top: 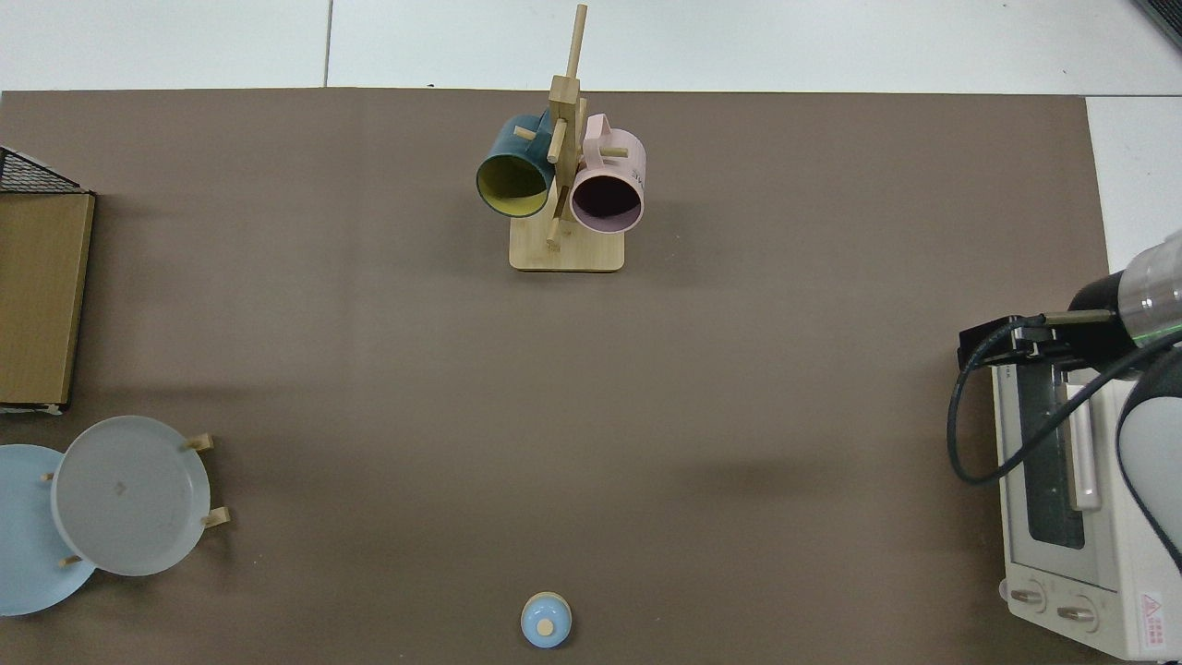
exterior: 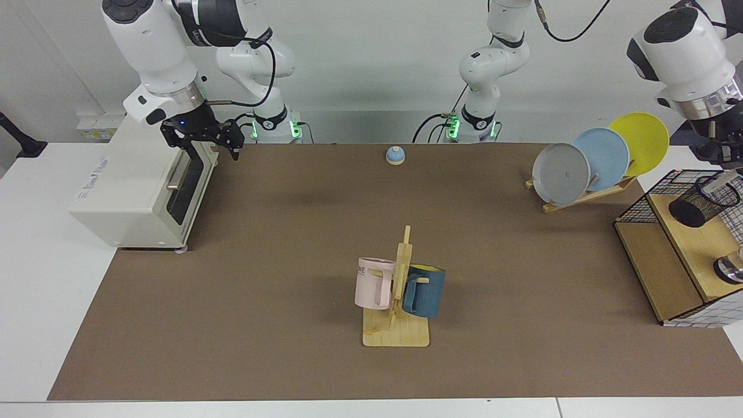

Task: Put markers into pen holder

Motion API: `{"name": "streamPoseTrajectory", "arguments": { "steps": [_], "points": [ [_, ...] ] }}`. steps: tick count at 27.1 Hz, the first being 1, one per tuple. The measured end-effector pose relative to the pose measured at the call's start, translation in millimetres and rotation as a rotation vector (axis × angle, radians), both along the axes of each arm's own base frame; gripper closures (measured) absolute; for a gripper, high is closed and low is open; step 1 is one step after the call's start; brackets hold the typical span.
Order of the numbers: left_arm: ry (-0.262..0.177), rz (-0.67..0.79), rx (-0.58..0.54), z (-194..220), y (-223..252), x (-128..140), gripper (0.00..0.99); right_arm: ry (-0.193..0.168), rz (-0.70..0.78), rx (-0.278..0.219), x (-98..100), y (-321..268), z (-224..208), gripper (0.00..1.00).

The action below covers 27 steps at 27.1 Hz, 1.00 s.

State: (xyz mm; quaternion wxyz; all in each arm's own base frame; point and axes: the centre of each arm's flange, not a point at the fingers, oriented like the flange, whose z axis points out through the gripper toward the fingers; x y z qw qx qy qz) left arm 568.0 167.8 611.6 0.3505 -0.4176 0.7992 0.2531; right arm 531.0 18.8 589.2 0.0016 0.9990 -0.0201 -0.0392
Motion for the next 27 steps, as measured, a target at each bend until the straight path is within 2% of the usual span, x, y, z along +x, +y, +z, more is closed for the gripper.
{"name": "streamPoseTrajectory", "arguments": {
  "steps": [7, 12, 27],
  "points": [
    [0.002, 0.025, 0.011, 2.7, 38.3, -11.1, 0.815, 0.0, 0.001, 0.005, 0.0, 1.1, 0.0, 0.0],
    [-0.001, 0.059, -0.037, -2.0, 54.9, -15.8, 0.815, 0.0, 0.0, 0.006, 0.0, 1.2, 0.0, 0.0],
    [0.041, 0.065, -0.071, -28.4, 66.8, -9.0, 0.815, 0.0, 0.0, 0.006, 0.0, 1.2, 0.0, 0.0]
  ]
}}
